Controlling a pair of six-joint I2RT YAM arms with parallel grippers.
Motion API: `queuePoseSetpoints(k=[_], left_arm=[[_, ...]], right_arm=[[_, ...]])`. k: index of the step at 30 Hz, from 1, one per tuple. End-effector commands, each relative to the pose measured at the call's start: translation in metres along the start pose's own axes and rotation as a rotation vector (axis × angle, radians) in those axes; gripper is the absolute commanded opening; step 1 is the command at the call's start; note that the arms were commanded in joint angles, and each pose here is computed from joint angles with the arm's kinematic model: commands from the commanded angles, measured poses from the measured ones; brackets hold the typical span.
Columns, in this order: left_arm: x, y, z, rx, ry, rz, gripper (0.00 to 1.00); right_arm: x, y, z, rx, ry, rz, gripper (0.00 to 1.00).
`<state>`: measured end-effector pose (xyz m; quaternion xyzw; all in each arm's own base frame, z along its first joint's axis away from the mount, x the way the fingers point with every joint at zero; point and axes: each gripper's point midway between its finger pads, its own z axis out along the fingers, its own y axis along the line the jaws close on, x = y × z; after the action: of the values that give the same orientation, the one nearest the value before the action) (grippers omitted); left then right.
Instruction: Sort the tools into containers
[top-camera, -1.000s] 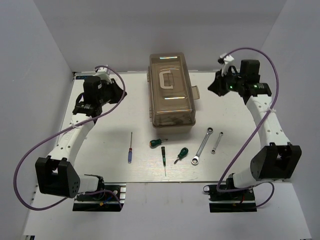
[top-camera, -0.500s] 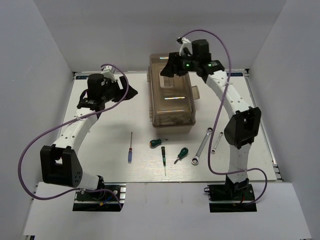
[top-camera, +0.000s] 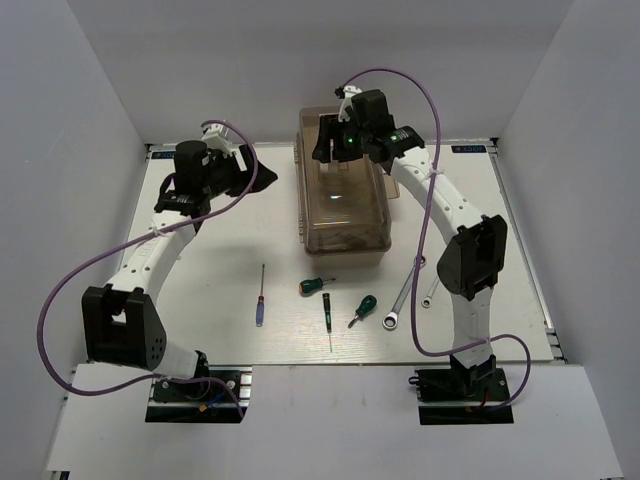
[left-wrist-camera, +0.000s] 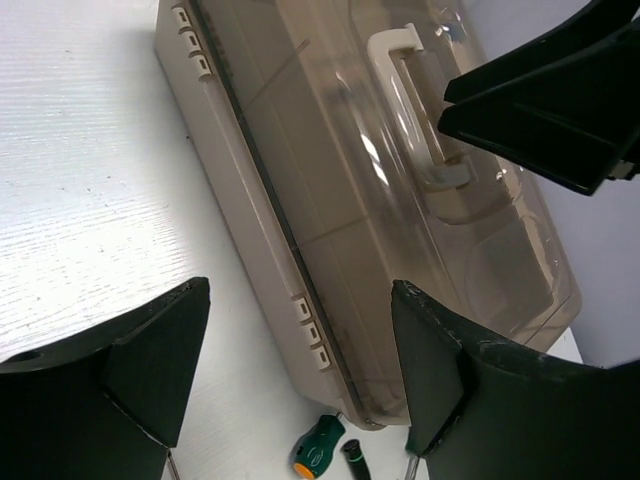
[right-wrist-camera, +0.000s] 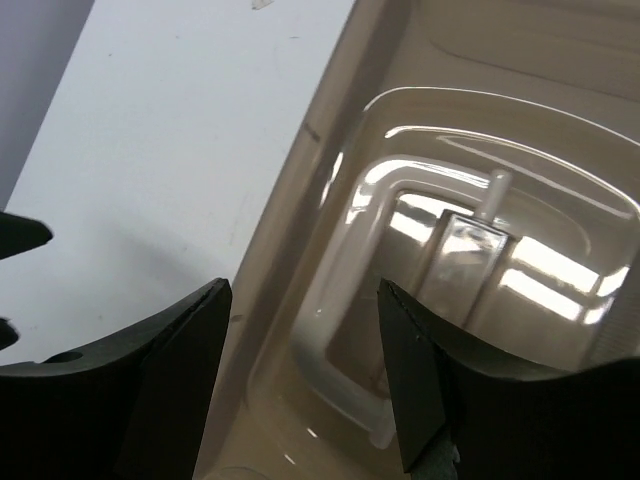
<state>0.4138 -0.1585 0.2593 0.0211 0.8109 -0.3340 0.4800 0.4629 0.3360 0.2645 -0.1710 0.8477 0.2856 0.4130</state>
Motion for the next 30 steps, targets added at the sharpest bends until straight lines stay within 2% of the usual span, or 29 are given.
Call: queuePoseSetpoints(k=[1,12,22,30], left_arm=[[-0.019,-0.018,-0.002,0.059,-0.039,0.024,0.83],[-0.035,-0.032,-0.008,0.095,-0.070,0.047,0.83],[-0.048,-0.040,-0.018,0.093,-0.113,0.065,0.83],[-0.065,-0.047,-0.014,0.122,-0.150,0.078,0.83]], right_arm=[[-0.011,-0.014,0.000,0.089,-0.039,0.016,0.66],[0.029,-0.015,0.024,0.077,0.071,0.133,0.66],[0.061,-0.013,0.021,0.119,0.171,0.214,0.66],[0.081,0.011,0.026,-0.036,0.259,0.295,0.58]])
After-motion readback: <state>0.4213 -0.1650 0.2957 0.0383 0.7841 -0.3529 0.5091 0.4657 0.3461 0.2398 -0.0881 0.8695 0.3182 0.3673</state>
